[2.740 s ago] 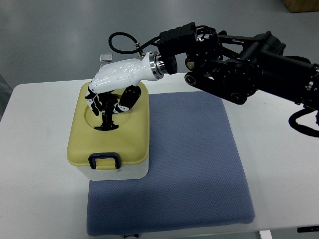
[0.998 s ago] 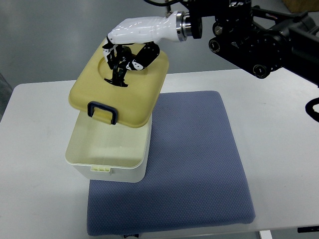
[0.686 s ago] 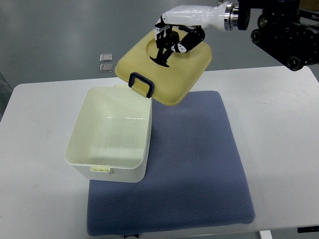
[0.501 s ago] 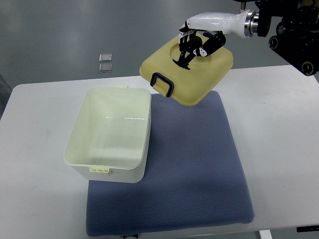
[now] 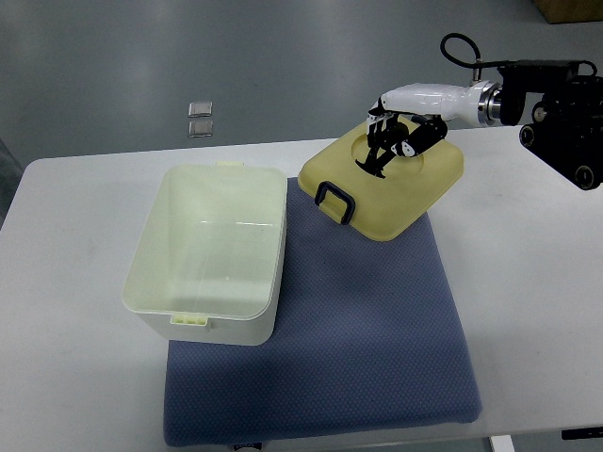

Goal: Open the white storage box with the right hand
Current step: 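Move the lid beside the box and lower it onto the cushion pad, then open the right hand and release the lid handle, lifting away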

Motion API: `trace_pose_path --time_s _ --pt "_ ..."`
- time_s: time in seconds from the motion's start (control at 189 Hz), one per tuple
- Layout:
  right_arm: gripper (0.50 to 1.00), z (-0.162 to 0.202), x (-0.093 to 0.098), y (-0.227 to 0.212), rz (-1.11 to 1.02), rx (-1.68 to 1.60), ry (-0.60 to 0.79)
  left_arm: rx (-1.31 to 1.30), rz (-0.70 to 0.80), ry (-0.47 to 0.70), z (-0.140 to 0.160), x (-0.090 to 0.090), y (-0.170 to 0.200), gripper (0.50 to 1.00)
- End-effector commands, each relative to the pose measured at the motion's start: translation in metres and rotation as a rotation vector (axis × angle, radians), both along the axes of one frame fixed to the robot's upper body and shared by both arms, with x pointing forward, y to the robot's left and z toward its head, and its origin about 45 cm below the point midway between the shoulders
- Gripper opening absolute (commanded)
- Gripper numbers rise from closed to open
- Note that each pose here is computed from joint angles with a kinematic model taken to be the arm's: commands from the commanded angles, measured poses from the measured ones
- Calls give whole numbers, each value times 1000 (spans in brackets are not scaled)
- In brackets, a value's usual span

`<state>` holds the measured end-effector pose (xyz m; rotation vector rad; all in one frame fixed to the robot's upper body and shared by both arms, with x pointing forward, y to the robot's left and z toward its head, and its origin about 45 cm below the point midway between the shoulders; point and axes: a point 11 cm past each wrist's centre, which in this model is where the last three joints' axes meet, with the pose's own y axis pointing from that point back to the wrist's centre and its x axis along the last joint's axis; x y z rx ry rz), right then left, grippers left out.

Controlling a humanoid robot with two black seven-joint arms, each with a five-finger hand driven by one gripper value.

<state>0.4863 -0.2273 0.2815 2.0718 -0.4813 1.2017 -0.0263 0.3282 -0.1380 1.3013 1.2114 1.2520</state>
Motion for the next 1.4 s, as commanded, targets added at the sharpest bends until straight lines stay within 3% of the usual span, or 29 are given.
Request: trace_pose_path --time_s 0.0,0.533,1.008,1.013,1.019,1.024,1.029,1.035,1.04,1.045,1.05,1.056,1.061,1.066,1.072,1.077,1.109,1.394 --pt "500 -2 -1 8 17 8 -10 1 -1 0 0 0 0 1000" --pt "500 -64 -30 51 146 -75 39 0 0 1 0 0 0 1000" --pt "500 -74 -35 56 148 -53 41 0 0 1 0 0 0 1000" --pt "539 -74 -35 57 147 -48 38 0 0 -1 0 0 0 1000" --pt "539 -74 -35 57 147 -48 38 0 0 -1 0 0 0 1000" --pt "584 -75 -35 58 146 -43 35 0 0 -1 0 0 0 1000" --pt "584 -75 -35 58 146 -43 35 0 0 -1 0 0 0 1000" --pt "631 -76 -36 59 148 -38 34 0 0 -1 0 0 0 1000" --pt "631 -76 -36 59 148 -38 34 0 0 -1 0 0 0 1000" --pt "686 -78 -38 61 149 -34 33 0 0 1 0 0 0 1000" --pt "686 -78 -38 61 149 -34 33 0 0 1 0 0 0 1000" --pt "737 -79 -38 63 152 -30 31 0 0 -1 0 0 0 1000" --pt "738 -79 -38 63 152 -30 31 0 0 -1 0 0 0 1000" --pt "792 -81 -39 64 153 -27 31 0 0 -1 0 0 0 1000" --pt "793 -81 -39 64 153 -27 31 0 0 -1 0 0 0 1000" --pt "837 -83 -41 66 155 -21 29 0 -1 0 0 0 0 1000" --pt "911 -87 -43 69 158 -13 30 0 0 -1 0 0 0 1000" --pt "926 -79 -38 62 78 105 66 0 -1 0 0 0 0 1000"
